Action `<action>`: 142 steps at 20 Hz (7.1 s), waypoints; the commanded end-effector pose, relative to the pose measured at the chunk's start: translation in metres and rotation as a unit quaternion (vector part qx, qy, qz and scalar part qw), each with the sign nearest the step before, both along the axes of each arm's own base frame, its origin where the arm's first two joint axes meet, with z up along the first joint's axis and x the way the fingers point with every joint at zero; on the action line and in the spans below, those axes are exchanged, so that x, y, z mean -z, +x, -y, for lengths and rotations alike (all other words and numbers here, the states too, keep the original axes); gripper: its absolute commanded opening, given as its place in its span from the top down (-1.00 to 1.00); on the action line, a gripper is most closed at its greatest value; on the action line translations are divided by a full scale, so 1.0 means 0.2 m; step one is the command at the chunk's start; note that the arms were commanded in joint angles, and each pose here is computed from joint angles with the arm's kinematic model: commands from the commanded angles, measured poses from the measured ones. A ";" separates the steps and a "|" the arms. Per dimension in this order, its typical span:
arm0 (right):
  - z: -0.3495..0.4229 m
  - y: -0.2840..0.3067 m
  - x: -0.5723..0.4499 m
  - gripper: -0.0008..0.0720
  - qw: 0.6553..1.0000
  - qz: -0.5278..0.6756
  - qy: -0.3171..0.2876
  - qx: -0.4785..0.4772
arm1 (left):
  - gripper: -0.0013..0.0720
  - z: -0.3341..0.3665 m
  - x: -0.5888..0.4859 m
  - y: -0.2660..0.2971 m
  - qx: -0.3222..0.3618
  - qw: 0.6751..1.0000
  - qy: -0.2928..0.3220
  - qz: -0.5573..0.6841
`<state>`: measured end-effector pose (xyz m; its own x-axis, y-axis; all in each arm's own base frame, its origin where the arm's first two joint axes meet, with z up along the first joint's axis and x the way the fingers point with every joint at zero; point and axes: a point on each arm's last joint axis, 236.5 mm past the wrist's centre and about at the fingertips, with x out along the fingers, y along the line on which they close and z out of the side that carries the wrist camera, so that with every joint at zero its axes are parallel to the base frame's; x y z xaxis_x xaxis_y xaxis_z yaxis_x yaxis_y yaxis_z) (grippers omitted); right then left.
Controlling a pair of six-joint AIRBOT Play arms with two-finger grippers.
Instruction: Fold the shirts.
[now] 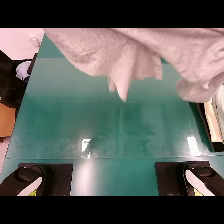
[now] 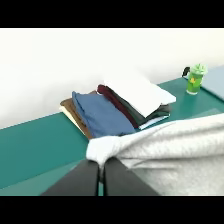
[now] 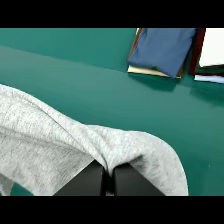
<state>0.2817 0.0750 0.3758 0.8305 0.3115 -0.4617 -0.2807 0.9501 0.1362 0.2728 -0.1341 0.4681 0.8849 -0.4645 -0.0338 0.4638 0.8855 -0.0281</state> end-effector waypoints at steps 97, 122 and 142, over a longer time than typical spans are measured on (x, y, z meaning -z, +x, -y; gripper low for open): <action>0.19 -0.19 2.12 -0.57 0.844 -0.532 0.003 0.062 | 0.90 -0.13 2.13 0.26 -0.067 0.850 0.242 -0.464; -0.13 0.12 1.54 0.94 0.947 -0.316 0.046 0.023 | 0.90 -0.15 1.59 0.39 -0.094 0.894 0.224 -0.377; 0.51 0.04 -0.01 0.95 0.984 -0.056 0.016 0.170 | 0.90 -0.33 0.34 -0.09 -0.111 0.973 0.101 -0.177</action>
